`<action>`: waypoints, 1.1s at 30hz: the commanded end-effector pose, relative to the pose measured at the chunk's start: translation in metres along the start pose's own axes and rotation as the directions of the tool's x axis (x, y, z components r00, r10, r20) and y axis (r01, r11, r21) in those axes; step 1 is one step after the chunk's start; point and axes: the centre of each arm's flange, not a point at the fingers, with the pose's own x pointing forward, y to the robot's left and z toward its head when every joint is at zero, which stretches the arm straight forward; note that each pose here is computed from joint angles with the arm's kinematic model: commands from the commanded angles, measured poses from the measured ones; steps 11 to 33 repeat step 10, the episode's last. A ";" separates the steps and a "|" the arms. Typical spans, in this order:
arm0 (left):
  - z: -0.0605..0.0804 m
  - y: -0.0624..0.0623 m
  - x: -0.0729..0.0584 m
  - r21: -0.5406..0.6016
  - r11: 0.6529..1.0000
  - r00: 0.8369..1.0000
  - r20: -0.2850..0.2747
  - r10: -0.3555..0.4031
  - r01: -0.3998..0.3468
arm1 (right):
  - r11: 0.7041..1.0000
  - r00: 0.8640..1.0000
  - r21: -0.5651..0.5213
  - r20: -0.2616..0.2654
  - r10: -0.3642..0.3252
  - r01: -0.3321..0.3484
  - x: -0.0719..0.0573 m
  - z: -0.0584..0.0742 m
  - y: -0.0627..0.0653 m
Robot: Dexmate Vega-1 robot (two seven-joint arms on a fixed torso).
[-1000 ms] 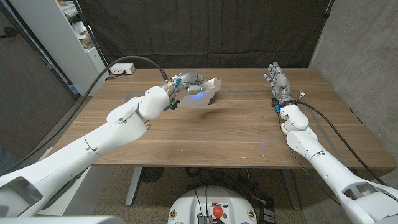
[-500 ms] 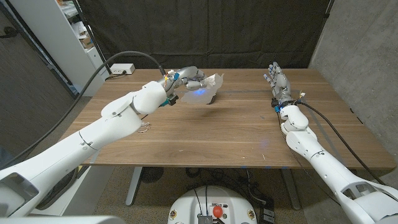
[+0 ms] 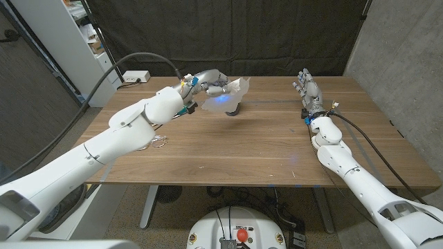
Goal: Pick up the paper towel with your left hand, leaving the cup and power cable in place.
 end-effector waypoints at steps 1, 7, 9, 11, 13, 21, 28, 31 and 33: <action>0.002 0.006 -0.002 -0.001 1.000 1.000 0.013 0.005 -0.005 | 1.000 1.000 -0.004 -0.001 0.004 -0.004 0.001 0.002 0.002; 0.004 0.006 -0.004 -0.003 1.000 1.000 0.011 0.007 -0.007 | 1.000 1.000 -0.006 -0.001 0.005 -0.005 -0.001 0.003 0.001; 0.004 0.006 -0.004 -0.006 1.000 1.000 0.011 0.006 -0.006 | 1.000 1.000 -0.007 -0.002 0.005 -0.005 -0.002 0.003 0.000; 0.004 0.005 -0.004 -0.006 1.000 1.000 0.011 0.005 -0.005 | 1.000 1.000 -0.008 -0.003 0.005 -0.005 -0.002 0.003 0.000; 0.004 0.005 -0.004 -0.006 1.000 1.000 0.011 0.005 -0.005 | 1.000 1.000 -0.008 -0.003 0.005 -0.005 -0.002 0.003 0.000; 0.004 0.005 -0.004 -0.006 1.000 1.000 0.011 0.005 -0.005 | 1.000 1.000 -0.008 -0.003 0.005 -0.005 -0.002 0.003 0.000; 0.004 0.005 -0.004 -0.006 1.000 1.000 0.011 0.005 -0.005 | 1.000 1.000 -0.008 -0.003 0.005 -0.005 -0.002 0.003 0.000; 0.004 0.005 -0.004 -0.006 1.000 1.000 0.011 0.005 -0.005 | 1.000 1.000 -0.008 -0.003 0.005 -0.005 -0.002 0.003 0.000; 0.004 0.005 -0.004 -0.006 1.000 1.000 0.011 0.005 -0.005 | 1.000 1.000 -0.008 -0.003 0.005 -0.005 -0.002 0.003 0.000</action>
